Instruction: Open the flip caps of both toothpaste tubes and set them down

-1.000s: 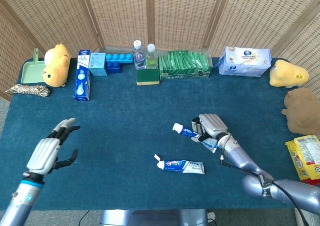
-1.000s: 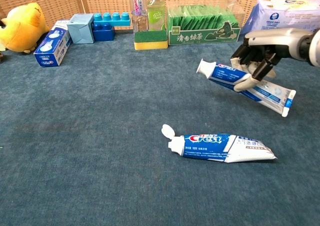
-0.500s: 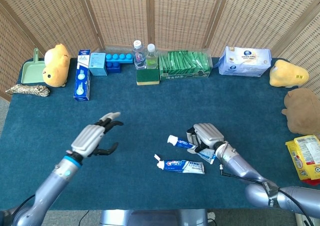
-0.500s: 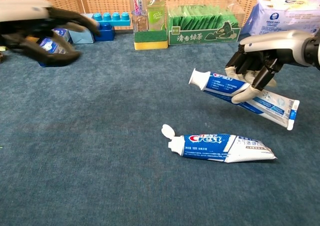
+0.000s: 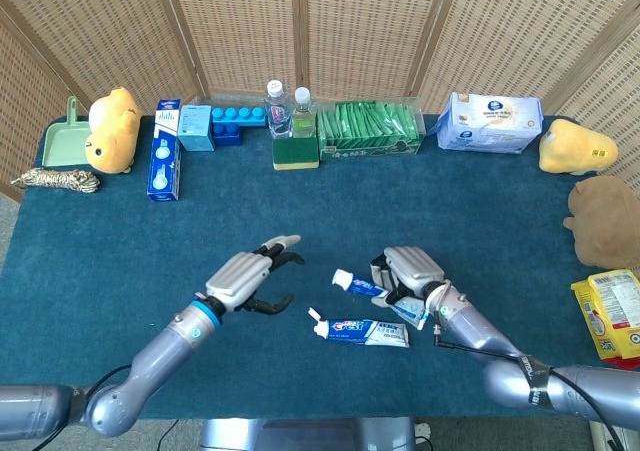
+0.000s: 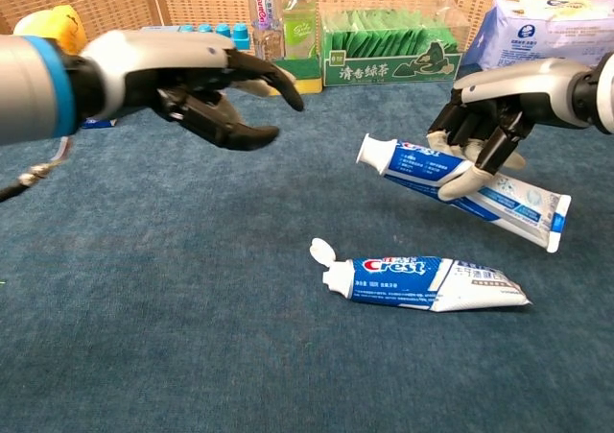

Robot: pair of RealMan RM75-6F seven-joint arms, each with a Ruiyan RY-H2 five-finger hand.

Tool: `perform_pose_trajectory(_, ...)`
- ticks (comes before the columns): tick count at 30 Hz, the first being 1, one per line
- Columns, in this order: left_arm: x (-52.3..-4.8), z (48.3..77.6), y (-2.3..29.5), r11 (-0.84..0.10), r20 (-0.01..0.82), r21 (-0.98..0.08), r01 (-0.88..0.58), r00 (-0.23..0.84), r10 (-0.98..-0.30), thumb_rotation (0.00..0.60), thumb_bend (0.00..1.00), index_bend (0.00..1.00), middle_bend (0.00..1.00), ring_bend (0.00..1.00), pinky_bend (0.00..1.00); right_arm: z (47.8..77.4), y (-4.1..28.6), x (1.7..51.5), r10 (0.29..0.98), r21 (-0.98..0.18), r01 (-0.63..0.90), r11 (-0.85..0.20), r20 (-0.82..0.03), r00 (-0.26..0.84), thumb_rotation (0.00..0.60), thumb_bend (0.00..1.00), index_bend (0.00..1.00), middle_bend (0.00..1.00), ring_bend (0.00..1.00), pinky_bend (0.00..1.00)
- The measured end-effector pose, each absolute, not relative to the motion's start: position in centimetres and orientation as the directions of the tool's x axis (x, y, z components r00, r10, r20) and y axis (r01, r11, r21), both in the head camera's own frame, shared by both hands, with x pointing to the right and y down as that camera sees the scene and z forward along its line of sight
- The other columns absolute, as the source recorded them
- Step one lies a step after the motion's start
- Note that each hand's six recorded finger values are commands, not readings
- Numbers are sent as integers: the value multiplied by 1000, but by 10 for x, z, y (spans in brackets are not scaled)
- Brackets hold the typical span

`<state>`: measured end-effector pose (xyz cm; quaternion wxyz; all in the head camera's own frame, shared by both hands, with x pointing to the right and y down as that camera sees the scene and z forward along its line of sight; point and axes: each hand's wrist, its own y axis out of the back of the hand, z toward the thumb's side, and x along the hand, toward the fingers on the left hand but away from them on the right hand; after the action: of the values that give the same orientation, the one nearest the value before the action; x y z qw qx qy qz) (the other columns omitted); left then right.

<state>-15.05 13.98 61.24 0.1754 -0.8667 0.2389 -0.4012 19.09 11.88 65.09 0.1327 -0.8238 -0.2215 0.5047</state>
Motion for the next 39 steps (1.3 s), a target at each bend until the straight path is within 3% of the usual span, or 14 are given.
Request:
perform_pose_trajectory(28,-97,622,144,-831,597,-504,-235,601,-532,423,415,232,50,7,272,629,130,188,472,-370,297,-880,-749,465,600,523,941,782,708,787)
perform_pose_trajectory(39,-90,620,143,-831,586,-503,-236,614,-529,424,493,249,53,7,272,624,133,187,467,-363,298,-883,-741,482,600,522,941,782,708,788)
